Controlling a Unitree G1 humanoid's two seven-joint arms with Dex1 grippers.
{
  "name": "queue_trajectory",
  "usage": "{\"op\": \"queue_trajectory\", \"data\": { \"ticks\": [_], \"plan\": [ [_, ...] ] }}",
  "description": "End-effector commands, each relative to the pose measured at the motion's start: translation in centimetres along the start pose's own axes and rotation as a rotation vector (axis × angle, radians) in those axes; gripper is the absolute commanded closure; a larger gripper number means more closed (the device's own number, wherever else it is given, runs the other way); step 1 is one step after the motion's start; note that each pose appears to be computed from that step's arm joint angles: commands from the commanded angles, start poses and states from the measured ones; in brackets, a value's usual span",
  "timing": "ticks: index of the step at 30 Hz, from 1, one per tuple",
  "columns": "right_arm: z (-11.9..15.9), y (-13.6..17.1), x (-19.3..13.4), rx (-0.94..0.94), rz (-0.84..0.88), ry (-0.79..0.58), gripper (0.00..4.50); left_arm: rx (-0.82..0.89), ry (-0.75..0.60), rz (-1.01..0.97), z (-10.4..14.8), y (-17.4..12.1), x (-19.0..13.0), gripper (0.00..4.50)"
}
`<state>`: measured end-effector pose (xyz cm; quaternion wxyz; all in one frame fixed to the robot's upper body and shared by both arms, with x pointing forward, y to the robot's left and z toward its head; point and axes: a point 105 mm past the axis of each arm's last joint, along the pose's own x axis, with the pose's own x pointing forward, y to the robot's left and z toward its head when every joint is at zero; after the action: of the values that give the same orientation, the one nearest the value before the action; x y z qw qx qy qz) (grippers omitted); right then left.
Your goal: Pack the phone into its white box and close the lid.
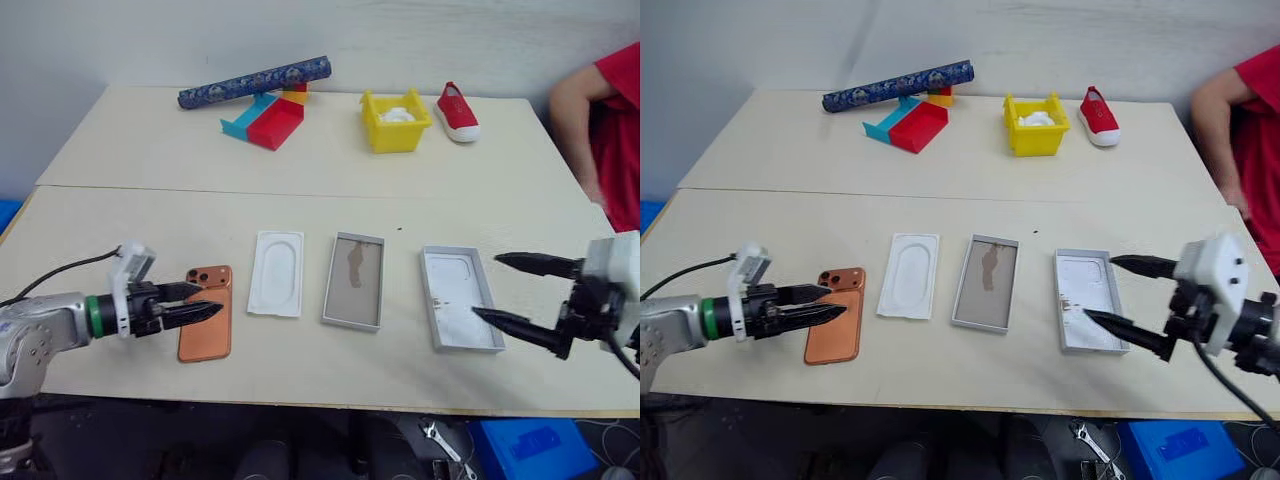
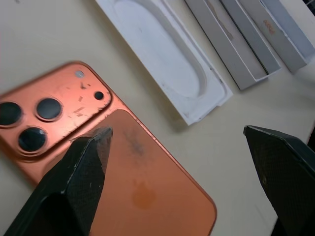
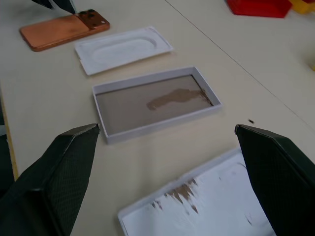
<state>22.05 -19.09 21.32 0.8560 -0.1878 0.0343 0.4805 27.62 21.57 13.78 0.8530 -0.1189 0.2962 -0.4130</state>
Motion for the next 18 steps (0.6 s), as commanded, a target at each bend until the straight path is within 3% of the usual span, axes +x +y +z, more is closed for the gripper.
{"op": "queue_trajectory", "data": {
  "ticks": [1,6,18],
  "plan": [
    [1.4,1.8,1.6,-0.049,0.097,-0.037,0.01,-0.128,0.042,-0.049,0.2,-0.6,1.5,0.2],
    [1.7,2.7,2.6,-0.061,0.151,-0.06,0.0,-0.244,0.107,-0.035,0.5,-0.3,3.0,1.56],
    [1.5,3.1,3.2,-0.057,0.163,-0.07,0.0,-0.328,0.2,0.0,0.1,0.8,4.4,1.56]
  ]
}}
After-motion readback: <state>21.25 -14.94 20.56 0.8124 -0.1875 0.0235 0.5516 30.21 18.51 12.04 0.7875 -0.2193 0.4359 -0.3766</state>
